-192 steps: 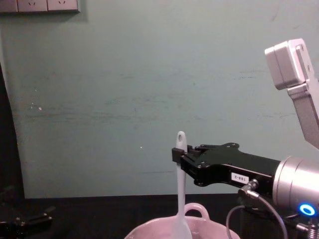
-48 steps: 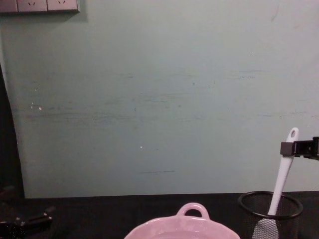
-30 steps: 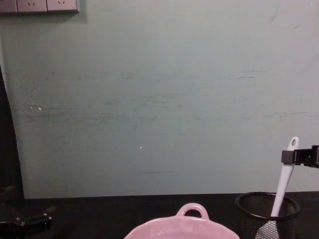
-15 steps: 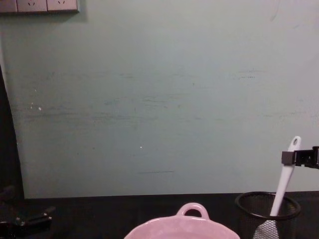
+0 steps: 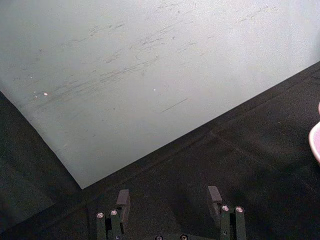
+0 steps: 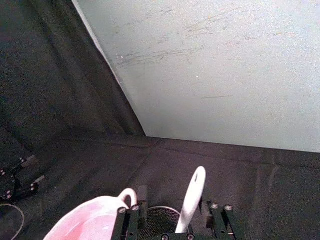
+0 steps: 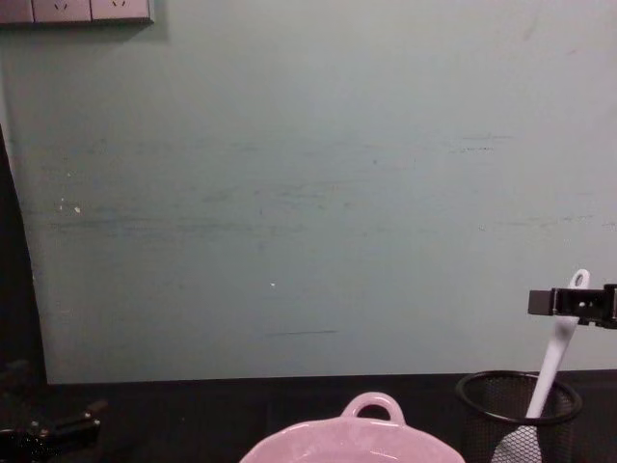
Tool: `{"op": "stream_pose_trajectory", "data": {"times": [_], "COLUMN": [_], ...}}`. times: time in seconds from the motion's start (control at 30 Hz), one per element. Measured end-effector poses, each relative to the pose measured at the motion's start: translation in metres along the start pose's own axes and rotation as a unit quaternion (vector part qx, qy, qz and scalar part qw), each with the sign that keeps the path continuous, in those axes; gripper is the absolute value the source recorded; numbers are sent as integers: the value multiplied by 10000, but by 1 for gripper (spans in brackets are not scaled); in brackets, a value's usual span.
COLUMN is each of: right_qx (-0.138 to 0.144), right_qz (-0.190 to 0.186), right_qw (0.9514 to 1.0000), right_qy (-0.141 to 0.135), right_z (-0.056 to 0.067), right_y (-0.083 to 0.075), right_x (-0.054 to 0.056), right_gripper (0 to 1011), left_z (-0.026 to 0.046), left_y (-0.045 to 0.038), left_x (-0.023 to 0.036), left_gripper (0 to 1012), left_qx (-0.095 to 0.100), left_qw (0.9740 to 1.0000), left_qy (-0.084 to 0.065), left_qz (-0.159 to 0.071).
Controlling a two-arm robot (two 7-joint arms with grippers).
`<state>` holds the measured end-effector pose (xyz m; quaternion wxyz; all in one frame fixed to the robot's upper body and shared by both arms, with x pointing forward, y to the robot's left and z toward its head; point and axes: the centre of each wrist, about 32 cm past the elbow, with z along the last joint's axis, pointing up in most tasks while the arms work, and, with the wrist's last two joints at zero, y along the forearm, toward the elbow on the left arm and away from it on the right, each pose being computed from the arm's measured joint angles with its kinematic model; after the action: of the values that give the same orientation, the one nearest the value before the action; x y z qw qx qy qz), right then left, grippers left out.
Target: Use the one hand to pick up the spoon and stir the clear water in the bowl.
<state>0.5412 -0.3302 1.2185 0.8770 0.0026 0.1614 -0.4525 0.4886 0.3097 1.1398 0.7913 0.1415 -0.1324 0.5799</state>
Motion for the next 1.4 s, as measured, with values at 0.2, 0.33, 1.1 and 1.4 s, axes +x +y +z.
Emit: {"op": "stream_pose_trajectory", "data": {"times": [0.2, 0.33, 1.1, 1.4], "right_qx": [3, 5, 149, 253], "right_qz": [2, 4, -719, -938], "right_qw": [10000, 10000, 9879, 9778], "right_qy": [-3, -3, -1369, -1859], "right_z": [2, 3, -1, 9], "right_y": [0, 0, -105, -404], "right_x": [-1, -1, -63, -279], "right_gripper": [768, 882, 1003, 1003], "left_z": [0, 0, 0, 0], "left_y": [0, 0, 0, 0], "left_x": [0, 0, 0, 0], "left_gripper": [1011, 1011, 1011, 1011], "left_qx": [0, 0, 0, 0], "left_qw": [10000, 10000, 10000, 10000], "left_qy": [0, 0, 0, 0], "left_qz": [0, 0, 0, 0]}}
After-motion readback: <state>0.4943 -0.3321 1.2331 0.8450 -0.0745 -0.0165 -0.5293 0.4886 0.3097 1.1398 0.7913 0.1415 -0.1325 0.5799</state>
